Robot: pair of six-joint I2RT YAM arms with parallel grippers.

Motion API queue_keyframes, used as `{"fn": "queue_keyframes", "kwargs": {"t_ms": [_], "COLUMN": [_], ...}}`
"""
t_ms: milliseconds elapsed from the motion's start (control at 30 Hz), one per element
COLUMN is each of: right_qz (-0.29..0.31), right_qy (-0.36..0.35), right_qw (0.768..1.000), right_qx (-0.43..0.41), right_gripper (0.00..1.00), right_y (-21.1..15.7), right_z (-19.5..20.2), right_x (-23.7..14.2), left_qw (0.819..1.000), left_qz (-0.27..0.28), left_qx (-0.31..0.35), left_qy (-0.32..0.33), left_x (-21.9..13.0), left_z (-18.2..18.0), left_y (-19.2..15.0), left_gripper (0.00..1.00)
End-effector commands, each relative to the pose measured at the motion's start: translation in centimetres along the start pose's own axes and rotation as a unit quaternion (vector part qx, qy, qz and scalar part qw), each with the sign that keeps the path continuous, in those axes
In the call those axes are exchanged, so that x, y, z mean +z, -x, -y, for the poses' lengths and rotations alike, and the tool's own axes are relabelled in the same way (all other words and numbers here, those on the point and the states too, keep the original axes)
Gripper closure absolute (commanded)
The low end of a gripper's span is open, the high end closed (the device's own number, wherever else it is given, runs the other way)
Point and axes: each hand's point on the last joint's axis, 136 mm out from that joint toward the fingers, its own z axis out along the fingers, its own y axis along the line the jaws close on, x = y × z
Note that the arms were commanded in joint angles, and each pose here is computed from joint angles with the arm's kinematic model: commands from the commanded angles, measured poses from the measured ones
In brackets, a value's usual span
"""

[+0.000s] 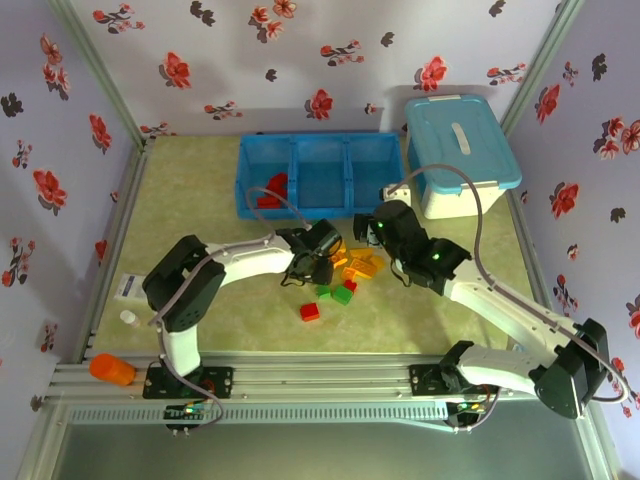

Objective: Sort the legos into containers by color
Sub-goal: Pick up the lego from the center of the table, then place the lego in the container.

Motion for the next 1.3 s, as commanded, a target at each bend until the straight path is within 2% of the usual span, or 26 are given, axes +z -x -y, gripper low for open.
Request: {"fn": "queue_keyframes", "kwargs": {"t_ms": [0, 200, 333, 567, 700, 1033, 1267], "right_qz": [0.021, 0.022, 0.022, -0.002, -0.017, -0.05, -0.055], "right_qy": [-0.006, -0.003, 0.001, -0.013, -0.025, -0.049, -0.044], "right_qw": [1.0, 0.999, 0.999, 0.999, 0.999, 0.995, 0.995], "right_qx": [0.022, 0.026, 0.031, 0.036, 0.043, 0.064, 0.067], "right_gripper": [0.25, 0.25, 0.25, 0.25, 0.25, 0.24, 0.24], "right_y": [0.7, 0.6, 0.1, -2.4, -4.1, -7.9, -8.6], "right_z": [0.7, 0.9, 1.1, 2.4, 3.5, 5.7, 5.8], "right_x": [-0.2, -0.2, -0.2, -0.1, -0.2, -0.5, -0.7], "left_qw": [0.999, 0.998, 0.998, 0.992, 0.989, 0.988, 0.989], "left_qz": [-0.005, 0.008, 0.038, 0.121, 0.142, 0.152, 0.146], "left_qx": [-0.012, -0.02, -0.025, -0.022, -0.025, -0.019, -0.013], "left_qy": [0.03, 0.054, 0.052, 0.034, 0.024, 0.01, 0.02], "left_x": [0.7, -0.7, -3.7, -10.0, -11.4, -10.5, -8.7], "left_z": [-1.0, -2.3, -2.7, -2.5, -2.7, -2.9, -3.2], "left_y": [0.2, 0.0, 0.9, 5.3, 8.6, 17.1, 20.4], "left_gripper": [0.48, 0.72, 0.77, 0.78, 0.78, 0.76, 0.73]}}
